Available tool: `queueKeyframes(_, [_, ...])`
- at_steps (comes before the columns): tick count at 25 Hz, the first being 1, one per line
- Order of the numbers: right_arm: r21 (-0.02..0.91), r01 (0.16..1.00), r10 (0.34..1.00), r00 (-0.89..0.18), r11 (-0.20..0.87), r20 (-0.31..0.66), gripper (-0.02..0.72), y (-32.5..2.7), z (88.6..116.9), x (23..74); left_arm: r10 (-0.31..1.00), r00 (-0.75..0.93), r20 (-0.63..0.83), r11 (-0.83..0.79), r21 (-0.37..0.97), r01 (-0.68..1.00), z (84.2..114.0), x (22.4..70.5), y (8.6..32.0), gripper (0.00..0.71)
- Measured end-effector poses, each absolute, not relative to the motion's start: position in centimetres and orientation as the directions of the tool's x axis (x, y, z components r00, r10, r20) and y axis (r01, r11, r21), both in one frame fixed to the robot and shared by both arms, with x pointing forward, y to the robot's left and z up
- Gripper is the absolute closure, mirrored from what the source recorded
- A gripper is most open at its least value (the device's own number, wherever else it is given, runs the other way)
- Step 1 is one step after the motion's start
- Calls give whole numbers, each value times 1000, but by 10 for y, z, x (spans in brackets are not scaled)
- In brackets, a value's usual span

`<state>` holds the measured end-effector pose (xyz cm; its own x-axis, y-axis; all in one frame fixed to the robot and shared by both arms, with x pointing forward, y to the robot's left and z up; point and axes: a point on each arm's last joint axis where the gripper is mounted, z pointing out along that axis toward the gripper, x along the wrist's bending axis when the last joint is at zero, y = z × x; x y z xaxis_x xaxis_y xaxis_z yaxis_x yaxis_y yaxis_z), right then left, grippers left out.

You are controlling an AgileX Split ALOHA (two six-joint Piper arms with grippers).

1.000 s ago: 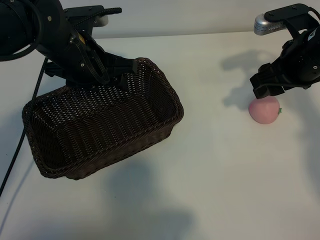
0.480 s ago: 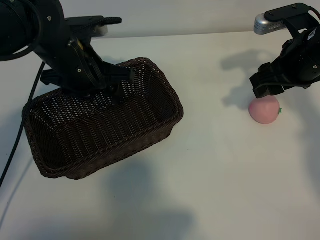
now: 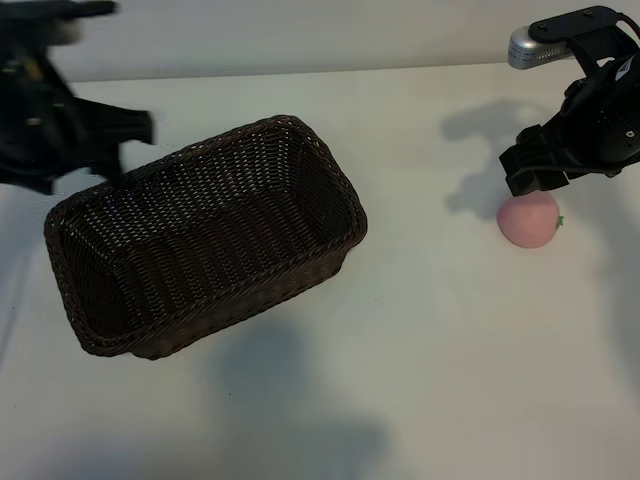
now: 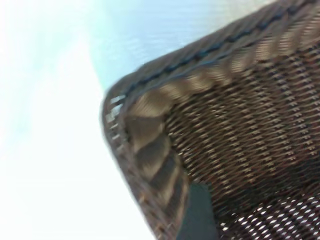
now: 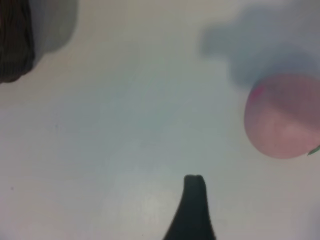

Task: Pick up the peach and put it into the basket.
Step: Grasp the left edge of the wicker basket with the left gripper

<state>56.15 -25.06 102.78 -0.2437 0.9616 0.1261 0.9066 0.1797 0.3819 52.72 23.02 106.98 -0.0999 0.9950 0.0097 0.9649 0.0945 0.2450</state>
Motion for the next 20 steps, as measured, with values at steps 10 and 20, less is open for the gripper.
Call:
queueKeyframes(10, [382,907,962,-243,177,129,122,-250,1028,561,938,-345,26,330,227,916,1053,488,259,118])
queueKeyframes(20, [382,907,961,-242,177,130,122,-250,1028,561,911,-406,70,386,199,900,1014,475,271,118])
